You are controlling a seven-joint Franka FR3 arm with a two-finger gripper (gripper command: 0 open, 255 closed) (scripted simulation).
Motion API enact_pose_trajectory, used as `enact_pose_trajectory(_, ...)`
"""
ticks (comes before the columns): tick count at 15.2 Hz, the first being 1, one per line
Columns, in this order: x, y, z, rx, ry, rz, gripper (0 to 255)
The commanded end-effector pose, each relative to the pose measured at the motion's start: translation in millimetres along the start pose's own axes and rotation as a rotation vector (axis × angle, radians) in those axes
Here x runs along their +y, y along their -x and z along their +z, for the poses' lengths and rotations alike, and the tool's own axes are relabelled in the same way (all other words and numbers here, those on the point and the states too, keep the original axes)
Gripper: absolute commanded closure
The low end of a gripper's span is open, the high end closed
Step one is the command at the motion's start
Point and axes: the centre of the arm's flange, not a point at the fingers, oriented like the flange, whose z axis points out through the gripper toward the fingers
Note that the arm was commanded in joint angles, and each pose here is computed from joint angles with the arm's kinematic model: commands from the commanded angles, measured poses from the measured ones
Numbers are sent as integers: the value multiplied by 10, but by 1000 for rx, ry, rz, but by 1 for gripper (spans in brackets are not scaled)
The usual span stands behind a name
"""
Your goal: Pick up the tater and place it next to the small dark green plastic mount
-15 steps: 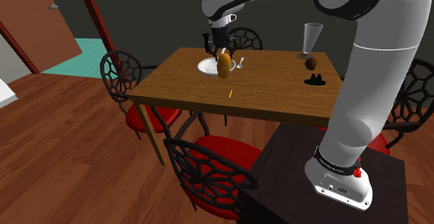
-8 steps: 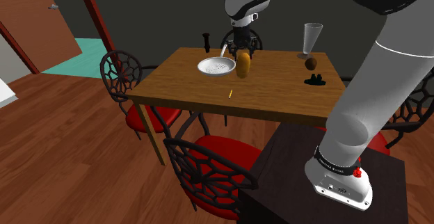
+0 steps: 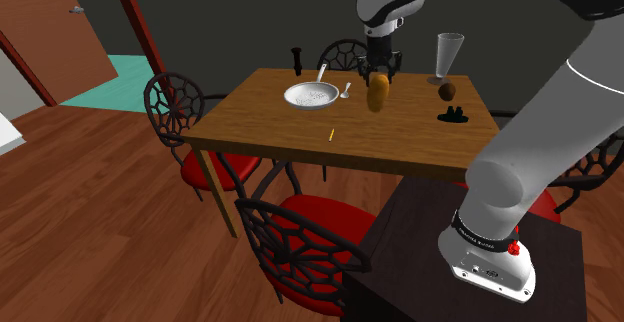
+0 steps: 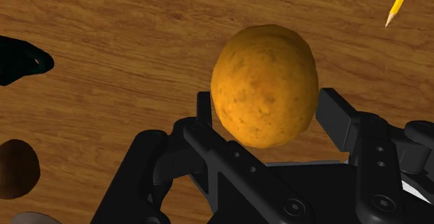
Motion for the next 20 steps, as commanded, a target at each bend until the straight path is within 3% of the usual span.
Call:
enact_pose_trajectory(1,298,36,21,0,-1,-1,255)
enact_pose_trajectory(8,1230,82,104,0,-1,-1,255)
enact_pose_trajectory(20,1171,93,735,0,-1,-1,255)
